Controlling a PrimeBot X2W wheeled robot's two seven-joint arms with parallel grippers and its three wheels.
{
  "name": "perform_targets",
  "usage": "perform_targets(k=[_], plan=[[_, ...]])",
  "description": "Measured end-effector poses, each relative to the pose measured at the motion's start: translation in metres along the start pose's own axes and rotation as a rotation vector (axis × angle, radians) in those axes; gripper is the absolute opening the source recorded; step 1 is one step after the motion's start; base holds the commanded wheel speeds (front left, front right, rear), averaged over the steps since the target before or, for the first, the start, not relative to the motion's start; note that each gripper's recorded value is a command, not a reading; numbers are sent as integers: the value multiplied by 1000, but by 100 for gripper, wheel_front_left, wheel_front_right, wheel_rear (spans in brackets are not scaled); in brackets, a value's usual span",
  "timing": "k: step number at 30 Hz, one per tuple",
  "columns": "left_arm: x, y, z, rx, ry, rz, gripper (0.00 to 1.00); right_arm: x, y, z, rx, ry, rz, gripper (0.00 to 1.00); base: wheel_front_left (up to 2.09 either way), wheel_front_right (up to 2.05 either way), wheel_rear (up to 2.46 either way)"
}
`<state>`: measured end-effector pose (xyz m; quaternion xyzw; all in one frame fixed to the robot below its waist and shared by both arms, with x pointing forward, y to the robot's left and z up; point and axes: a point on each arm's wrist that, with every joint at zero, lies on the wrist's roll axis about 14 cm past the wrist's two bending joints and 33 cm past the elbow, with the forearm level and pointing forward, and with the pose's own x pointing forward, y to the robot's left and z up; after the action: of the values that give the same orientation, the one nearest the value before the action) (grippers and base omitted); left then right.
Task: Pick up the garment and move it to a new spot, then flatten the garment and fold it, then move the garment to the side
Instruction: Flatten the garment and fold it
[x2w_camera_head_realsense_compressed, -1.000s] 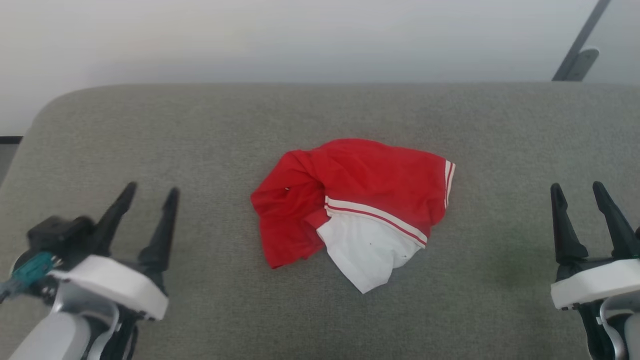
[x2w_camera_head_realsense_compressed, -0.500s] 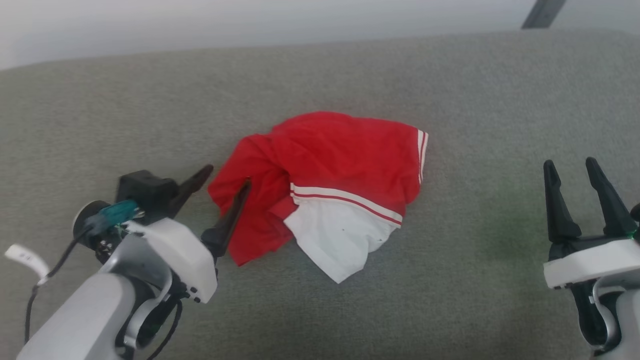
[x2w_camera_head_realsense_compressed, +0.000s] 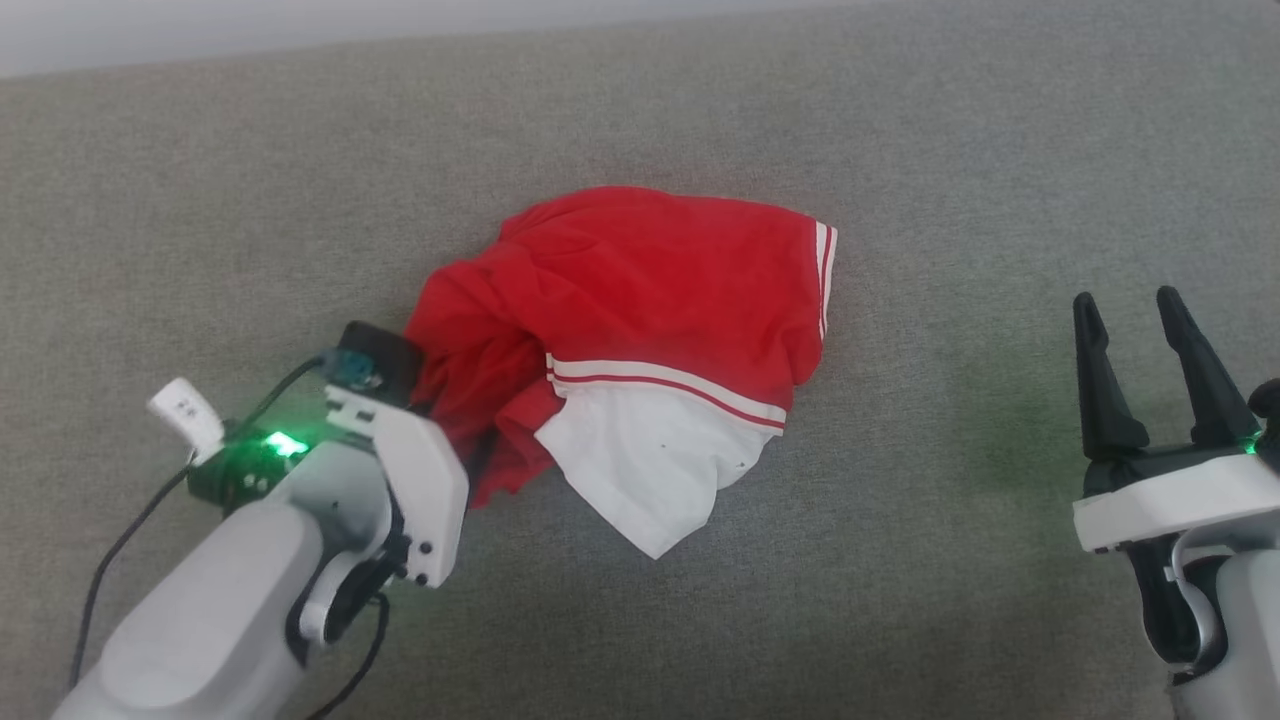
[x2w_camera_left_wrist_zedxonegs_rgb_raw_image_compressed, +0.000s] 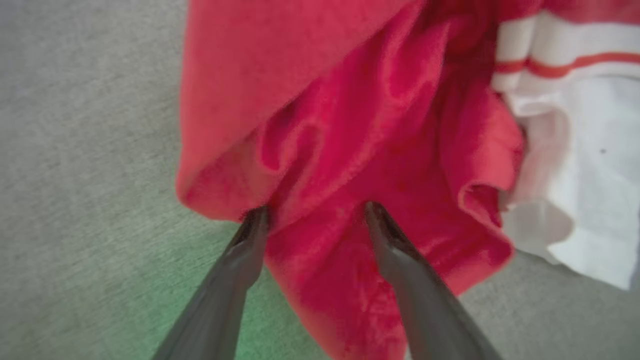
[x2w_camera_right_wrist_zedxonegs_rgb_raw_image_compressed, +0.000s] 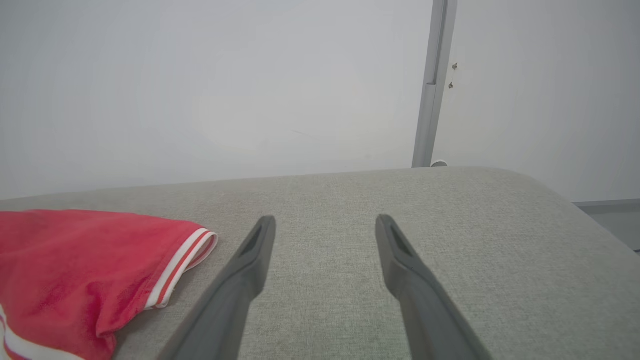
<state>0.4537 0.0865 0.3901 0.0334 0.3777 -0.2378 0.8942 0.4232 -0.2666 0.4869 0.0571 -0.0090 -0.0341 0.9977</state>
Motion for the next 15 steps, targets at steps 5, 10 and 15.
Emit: perform_targets(k=[5, 10, 15], plan=[[11, -4, -3, 8, 58, -21, 43, 5, 2, -4, 4, 8, 7, 100, 0, 0, 0], [15, -4, 2, 47, 69, -42, 0, 11, 6, -3, 5, -1, 19, 100, 0, 0, 0], [12, 5, 15, 91, 41, -28, 0, 10, 5, -2, 5, -3, 21, 100, 0, 0, 0]])
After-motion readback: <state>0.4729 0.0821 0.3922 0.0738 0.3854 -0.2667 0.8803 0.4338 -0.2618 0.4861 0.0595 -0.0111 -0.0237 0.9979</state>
